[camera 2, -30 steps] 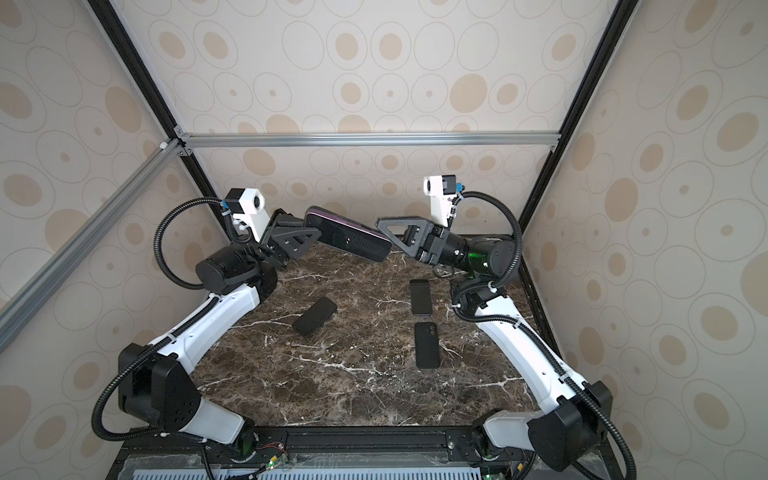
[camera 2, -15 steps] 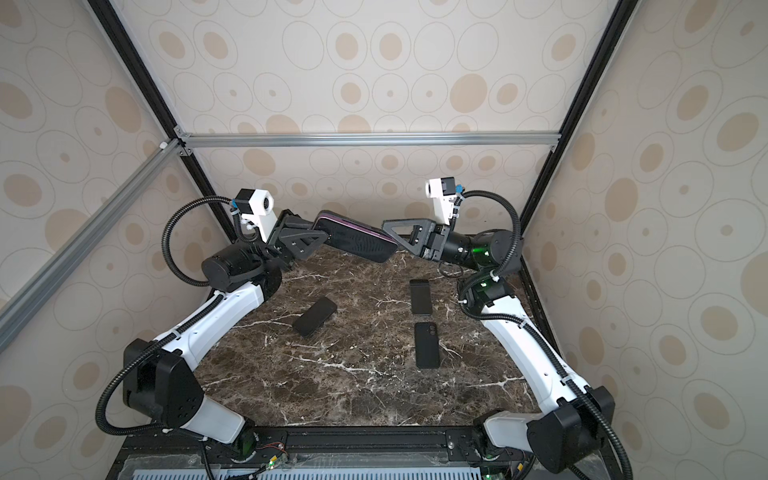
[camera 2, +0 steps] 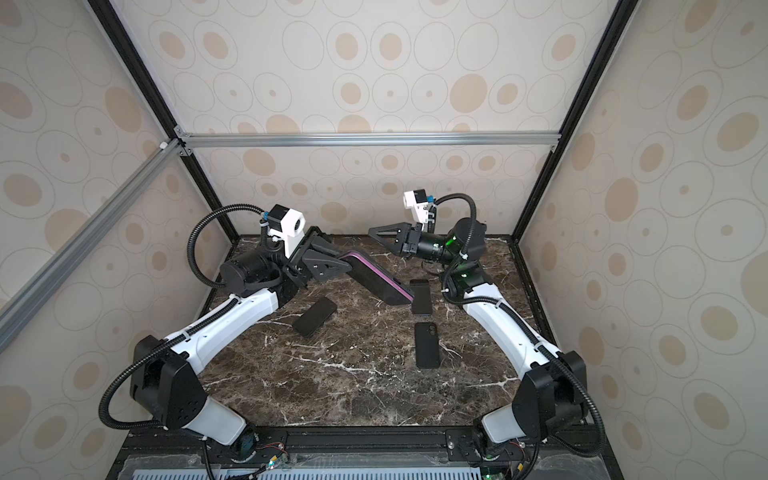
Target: Take the phone out of the phone case
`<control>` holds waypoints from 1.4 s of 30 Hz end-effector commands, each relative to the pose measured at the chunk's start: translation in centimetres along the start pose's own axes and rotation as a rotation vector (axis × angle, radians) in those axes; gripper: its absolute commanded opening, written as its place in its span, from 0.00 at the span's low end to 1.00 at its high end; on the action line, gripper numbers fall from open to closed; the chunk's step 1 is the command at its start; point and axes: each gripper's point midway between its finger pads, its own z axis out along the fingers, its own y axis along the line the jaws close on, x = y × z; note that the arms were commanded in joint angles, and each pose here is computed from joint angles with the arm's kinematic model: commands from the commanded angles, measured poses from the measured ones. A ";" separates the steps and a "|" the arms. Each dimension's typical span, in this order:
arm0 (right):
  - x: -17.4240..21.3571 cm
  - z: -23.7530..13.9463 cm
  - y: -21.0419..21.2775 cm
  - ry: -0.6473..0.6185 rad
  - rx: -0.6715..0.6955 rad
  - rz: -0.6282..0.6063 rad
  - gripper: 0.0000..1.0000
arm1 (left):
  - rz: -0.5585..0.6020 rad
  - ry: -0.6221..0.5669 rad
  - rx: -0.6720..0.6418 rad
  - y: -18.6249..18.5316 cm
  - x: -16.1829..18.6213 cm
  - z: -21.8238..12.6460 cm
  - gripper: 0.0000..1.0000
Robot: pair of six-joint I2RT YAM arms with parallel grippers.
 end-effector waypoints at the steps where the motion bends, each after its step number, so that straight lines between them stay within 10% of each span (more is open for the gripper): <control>1: -0.2 -1.6 2.5 -0.025 0.044 -0.163 0.00 | 0.239 -0.053 0.045 -3.0 -2.0 -0.7 0.00; 11: 2.1 -6.9 1.2 -0.008 0.466 -0.605 0.47 | 0.197 0.072 -0.192 1.8 0.3 -3.7 0.00; 24: 8.1 -5.2 4.6 0.265 0.244 -1.051 0.42 | 0.228 0.189 -0.289 3.5 1.7 -4.3 0.00; 42: 9.6 -4.6 4.6 0.334 0.214 -1.079 0.45 | 0.231 0.167 -0.277 2.8 1.2 -4.1 0.00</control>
